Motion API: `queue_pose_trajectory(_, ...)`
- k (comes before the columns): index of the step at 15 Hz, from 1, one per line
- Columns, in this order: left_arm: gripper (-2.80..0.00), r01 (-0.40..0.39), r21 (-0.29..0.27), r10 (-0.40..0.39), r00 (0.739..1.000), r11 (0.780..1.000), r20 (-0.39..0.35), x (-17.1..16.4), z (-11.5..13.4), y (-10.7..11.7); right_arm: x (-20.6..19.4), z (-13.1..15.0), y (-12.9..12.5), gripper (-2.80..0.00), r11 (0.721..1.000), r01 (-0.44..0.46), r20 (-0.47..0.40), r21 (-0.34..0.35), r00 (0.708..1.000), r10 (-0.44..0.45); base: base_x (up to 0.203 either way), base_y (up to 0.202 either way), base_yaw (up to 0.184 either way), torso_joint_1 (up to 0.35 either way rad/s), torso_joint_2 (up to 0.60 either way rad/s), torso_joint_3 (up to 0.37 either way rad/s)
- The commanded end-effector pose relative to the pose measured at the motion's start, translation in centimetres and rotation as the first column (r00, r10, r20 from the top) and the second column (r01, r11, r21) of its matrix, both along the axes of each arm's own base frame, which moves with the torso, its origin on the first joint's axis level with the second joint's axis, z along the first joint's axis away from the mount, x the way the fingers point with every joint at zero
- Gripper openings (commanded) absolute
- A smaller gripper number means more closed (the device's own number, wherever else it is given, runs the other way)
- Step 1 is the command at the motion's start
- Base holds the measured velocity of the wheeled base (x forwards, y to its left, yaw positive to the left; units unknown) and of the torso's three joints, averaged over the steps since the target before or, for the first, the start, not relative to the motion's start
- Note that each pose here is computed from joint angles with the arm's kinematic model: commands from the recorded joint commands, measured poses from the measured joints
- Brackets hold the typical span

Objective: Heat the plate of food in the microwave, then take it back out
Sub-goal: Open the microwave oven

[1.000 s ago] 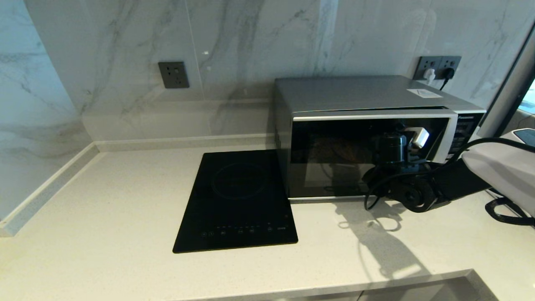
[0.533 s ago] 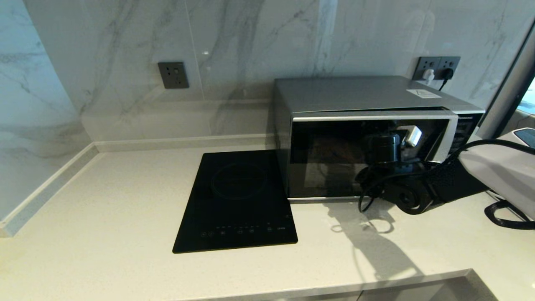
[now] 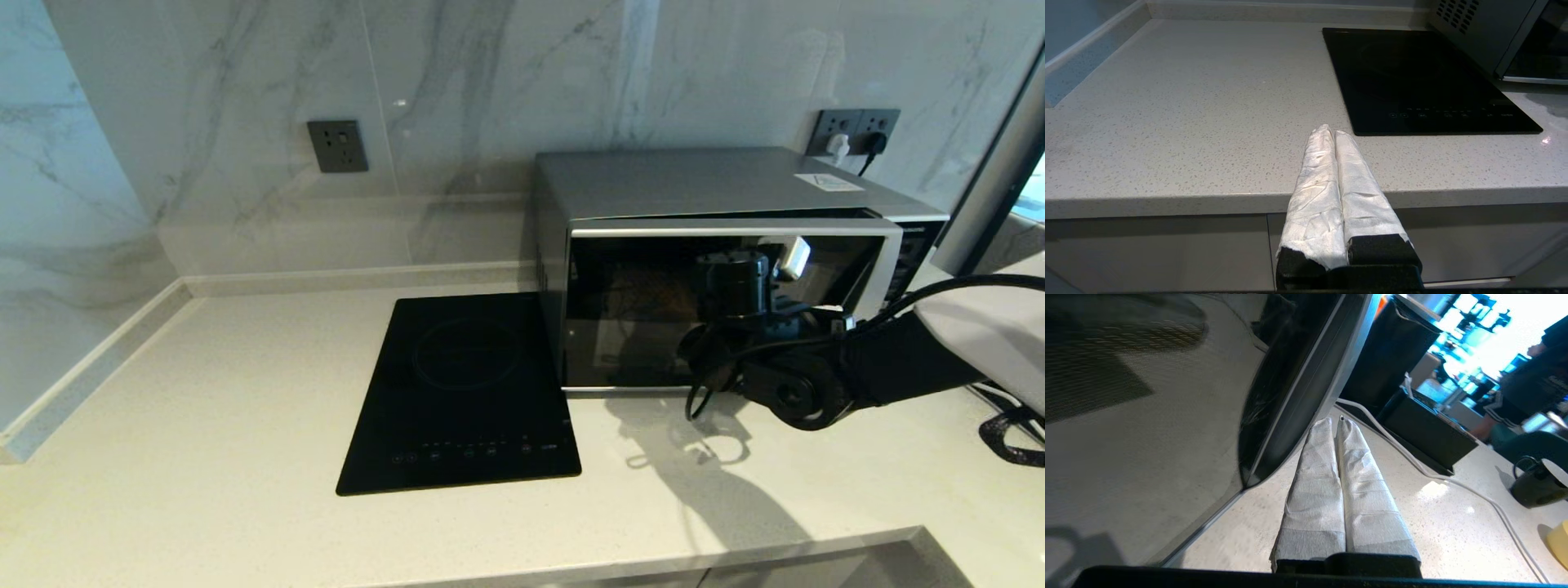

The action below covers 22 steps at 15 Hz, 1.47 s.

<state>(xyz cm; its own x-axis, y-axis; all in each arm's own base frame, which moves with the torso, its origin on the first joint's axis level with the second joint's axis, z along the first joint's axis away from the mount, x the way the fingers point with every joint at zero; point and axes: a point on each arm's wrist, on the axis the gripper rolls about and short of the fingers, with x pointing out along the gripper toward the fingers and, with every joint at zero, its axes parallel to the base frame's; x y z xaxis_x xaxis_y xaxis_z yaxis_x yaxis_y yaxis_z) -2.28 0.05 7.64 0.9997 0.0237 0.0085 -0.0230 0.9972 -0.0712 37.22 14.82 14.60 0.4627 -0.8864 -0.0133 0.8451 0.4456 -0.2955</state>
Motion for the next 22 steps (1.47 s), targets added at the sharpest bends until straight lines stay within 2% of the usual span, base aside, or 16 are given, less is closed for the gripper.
queue_pose_trajectory(1, -2.8, -0.001, -0.001, 0.001, 1.0, 1.0, -0.001, 0.0, 0.0, 0.0, -1.9, 2.2, 0.8, -2.8, 0.999, -0.033, 0.048, 0.02, 0.998, 0.032, 0.0, 0.0, 0.0, 0.0, 0.0, 0.0)
queue_pose_trajectory(4, -2.8, -0.001, -0.001, 0.001, 1.0, 1.0, -0.001, 0.0, 0.0, 0.0, -5.2, 6.2, 1.7, -2.8, 0.993, -0.099, 0.135, 0.062, 0.987, 0.09, 0.0, 0.0, 0.0, 0.0, 0.0, 0.0)
queue_pose_trajectory(7, -2.8, -0.001, -0.001, 0.001, 1.0, 1.0, -0.001, 0.0, 0.0, 0.0, -9.4, 12.7, 2.4, -2.8, 0.972, -0.2, 0.262, 0.119, 0.951, 0.164, 0.0, 0.0, 0.0, 0.0, 0.0, 0.0)
queue_pose_trajectory(9, -2.8, -0.001, -0.001, 0.001, 1.0, 1.0, -0.001, 0.0, 0.0, 0.0, -12.2, 16.7, 1.5, -2.8, 0.927, -0.341, 0.384, 0.153, 0.885, 0.263, 0.0, 0.0, 0.0, 0.0, 0.0, 0.0)
queue_pose_trajectory(10, -2.8, -0.001, -0.001, 0.001, 1.0, 1.0, -0.001, 0.0, 0.0, 0.0, -13.5, 18.1, 0.9, -2.8, 0.909, -0.386, 0.423, 0.158, 0.858, 0.291, 0.0, 0.0, 0.0, 0.0, 0.0, 0.0)
queue_pose_trajectory(11, -2.8, -0.001, -0.001, 0.001, 1.0, 1.0, -0.001, 0.0, 0.0, 0.0, -15.0, 19.2, 0.0, -2.8, 0.898, -0.414, 0.437, 0.153, 0.843, 0.314, 0.0, 0.0, 0.0, 0.0, 0.0, 0.0)
queue_pose_trajectory(12, -2.8, -0.001, -0.001, 0.001, 1.0, 1.0, -0.001, 0.0, 0.0, 0.0, -16.4, 20.0, -1.0, -2.8, 0.885, -0.445, 0.435, 0.137, 0.83, 0.35, 0.0, 0.0, 0.0, 0.0, 0.0, 0.0)
queue_pose_trajectory(13, -2.8, -0.001, -0.001, 0.001, 1.0, 1.0, -0.001, 0.0, 0.0, 0.0, -17.7, 20.5, -2.0, -2.8, 0.86, -0.5, 0.421, 0.106, 0.806, 0.417, 0.0, 0.0, 0.0, 0.0, 0.0, 0.0)
queue_pose_trajectory(14, -2.8, -0.001, -0.001, 0.001, 1.0, 1.0, -0.001, 0.0, 0.0, 0.0, -18.8, 20.9, -3.1, -2.8, 0.82, -0.569, 0.382, 0.06, 0.772, 0.508, 0.0, 0.0, 0.0, 0.0, 0.0, 0.0)
queue_pose_trajectory(15, -2.8, -0.001, -0.001, 0.001, 1.0, 1.0, -0.001, 0.0, 0.0, 0.0, -19.0, 21.0, -4.2, -2.8, 0.81, -0.586, 0.331, 0.026, 0.769, 0.547, 0.0, 0.0, 0.0, 0.0, 0.0, 0.0)
queue_pose_trajectory(17, -2.8, -0.001, -0.001, 0.001, 1.0, 1.0, -0.001, 0.0, 0.0, 0.0, -17.8, 22.2, -5.7, -2.8, 0.833, -0.553, 0.31, -0.001, 0.792, 0.526, 0.0, 0.0, 0.0, 0.0, 0.0, 0.0)
queue_pose_trajectory(20, -2.8, -0.001, -0.001, 0.001, 1.0, 1.0, -0.001, 0.0, 0.0, 0.0, -16.0, 24.4, -6.0, -2.8, 0.823, -0.568, 0.299, -0.02, 0.782, 0.547, 0.0, 0.0, 0.0, 0.0, 0.0, 0.0)
queue_pose_trajectory(21, -2.8, -0.001, -0.001, 0.001, 1.0, 1.0, -0.001, 0.0, 0.0, 0.0, -15.7, 24.7, -6.2, -2.8, 0.815, -0.579, 0.257, -0.019, 0.785, 0.564, 0.0, 0.0, 0.0, 0.0, 0.0, 0.0)
queue_pose_trajectory(22, -2.8, -0.001, -0.001, 0.001, 1.0, 1.0, -0.001, 0.0, 0.0, 0.0, -15.7, 24.6, -6.4, -2.8, 0.791, -0.612, 0.183, -0.011, 0.776, 0.603, 0.0, 0.0, 0.0, 0.0, 0.0, 0.0)
